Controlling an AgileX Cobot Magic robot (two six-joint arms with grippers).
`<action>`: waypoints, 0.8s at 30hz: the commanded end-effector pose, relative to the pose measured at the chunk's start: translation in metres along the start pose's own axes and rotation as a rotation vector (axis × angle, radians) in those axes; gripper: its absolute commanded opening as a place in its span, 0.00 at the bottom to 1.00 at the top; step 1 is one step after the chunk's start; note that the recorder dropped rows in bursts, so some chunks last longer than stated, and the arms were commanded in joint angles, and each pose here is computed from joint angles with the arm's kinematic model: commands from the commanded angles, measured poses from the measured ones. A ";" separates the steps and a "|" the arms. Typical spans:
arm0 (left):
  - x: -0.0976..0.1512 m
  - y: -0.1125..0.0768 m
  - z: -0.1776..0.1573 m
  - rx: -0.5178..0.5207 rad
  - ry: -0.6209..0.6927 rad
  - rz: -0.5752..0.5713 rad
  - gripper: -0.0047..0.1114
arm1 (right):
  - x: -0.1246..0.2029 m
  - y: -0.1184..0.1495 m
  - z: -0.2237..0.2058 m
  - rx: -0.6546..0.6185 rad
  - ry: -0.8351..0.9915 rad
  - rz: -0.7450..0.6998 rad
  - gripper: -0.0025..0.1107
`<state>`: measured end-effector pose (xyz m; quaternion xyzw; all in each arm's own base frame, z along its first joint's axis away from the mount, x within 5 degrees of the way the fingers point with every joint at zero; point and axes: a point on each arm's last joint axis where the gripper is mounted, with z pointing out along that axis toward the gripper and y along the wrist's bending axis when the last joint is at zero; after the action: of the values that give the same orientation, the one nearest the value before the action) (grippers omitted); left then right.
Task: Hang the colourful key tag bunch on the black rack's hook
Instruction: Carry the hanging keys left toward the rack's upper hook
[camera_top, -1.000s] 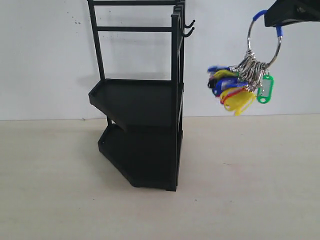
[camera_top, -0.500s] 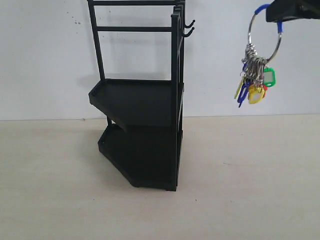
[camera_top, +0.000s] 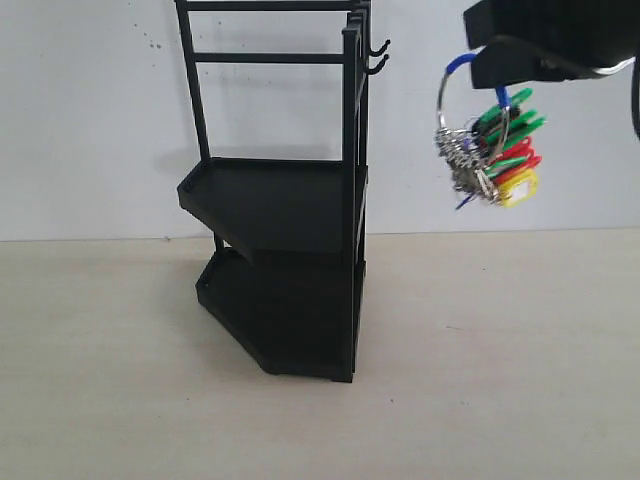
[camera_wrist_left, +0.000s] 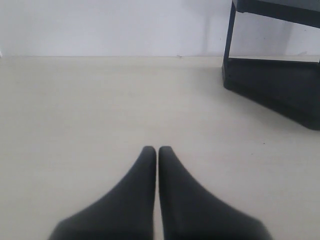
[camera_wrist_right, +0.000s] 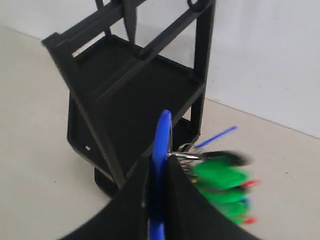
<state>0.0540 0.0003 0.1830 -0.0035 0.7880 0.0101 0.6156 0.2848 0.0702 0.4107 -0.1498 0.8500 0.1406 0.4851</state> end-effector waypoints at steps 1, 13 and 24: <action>-0.002 0.000 0.000 0.001 -0.019 -0.017 0.08 | -0.013 -0.017 -0.007 0.098 -0.146 0.169 0.02; -0.002 0.000 0.000 0.001 -0.019 -0.017 0.08 | -0.013 -0.014 0.005 0.100 -0.145 0.101 0.02; -0.002 0.000 0.000 0.001 -0.019 -0.017 0.08 | -0.028 -0.015 0.002 0.129 -0.310 0.119 0.02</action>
<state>0.0540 0.0003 0.1830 -0.0035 0.7880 0.0101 0.6156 0.3057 0.0612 0.4226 -0.0589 0.8023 0.1316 0.5792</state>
